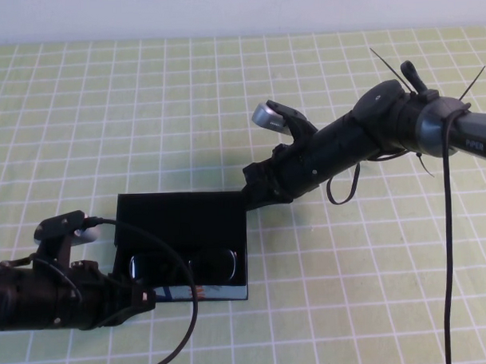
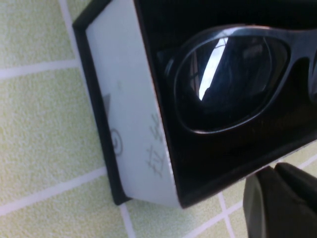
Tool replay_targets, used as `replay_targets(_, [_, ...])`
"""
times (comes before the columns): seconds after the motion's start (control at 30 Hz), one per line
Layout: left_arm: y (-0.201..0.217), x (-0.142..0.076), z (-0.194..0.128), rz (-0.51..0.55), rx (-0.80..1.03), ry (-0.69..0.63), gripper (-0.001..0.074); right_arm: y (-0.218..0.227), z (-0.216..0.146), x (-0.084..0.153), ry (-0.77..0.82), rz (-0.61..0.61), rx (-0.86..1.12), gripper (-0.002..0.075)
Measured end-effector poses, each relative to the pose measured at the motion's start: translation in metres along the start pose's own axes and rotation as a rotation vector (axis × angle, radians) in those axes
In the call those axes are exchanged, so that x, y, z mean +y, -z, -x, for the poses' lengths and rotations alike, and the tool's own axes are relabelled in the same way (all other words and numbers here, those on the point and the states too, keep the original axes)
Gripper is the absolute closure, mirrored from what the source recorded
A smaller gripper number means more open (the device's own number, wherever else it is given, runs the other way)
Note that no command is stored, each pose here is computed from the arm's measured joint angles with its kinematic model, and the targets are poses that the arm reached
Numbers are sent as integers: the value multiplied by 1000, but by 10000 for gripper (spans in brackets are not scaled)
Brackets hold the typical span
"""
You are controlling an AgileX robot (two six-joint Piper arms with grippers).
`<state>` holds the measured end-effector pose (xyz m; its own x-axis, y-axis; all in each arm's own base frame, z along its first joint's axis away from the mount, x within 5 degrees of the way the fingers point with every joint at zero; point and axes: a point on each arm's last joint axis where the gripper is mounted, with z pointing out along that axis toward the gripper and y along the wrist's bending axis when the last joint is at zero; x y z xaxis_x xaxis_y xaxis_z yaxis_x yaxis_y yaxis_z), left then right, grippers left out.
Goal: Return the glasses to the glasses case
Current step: Close the glasses case
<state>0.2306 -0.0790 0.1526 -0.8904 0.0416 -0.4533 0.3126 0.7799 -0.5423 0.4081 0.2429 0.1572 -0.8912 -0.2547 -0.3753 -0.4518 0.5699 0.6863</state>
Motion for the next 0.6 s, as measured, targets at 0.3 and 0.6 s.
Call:
replay_targets(0.3, [0,1,0,6,-2,0,736,1,-4,5,27,49,44,743])
replay_targets(0.6, [0,1,0,10,-3,-2,736,12,-8,25,63,155,110,743])
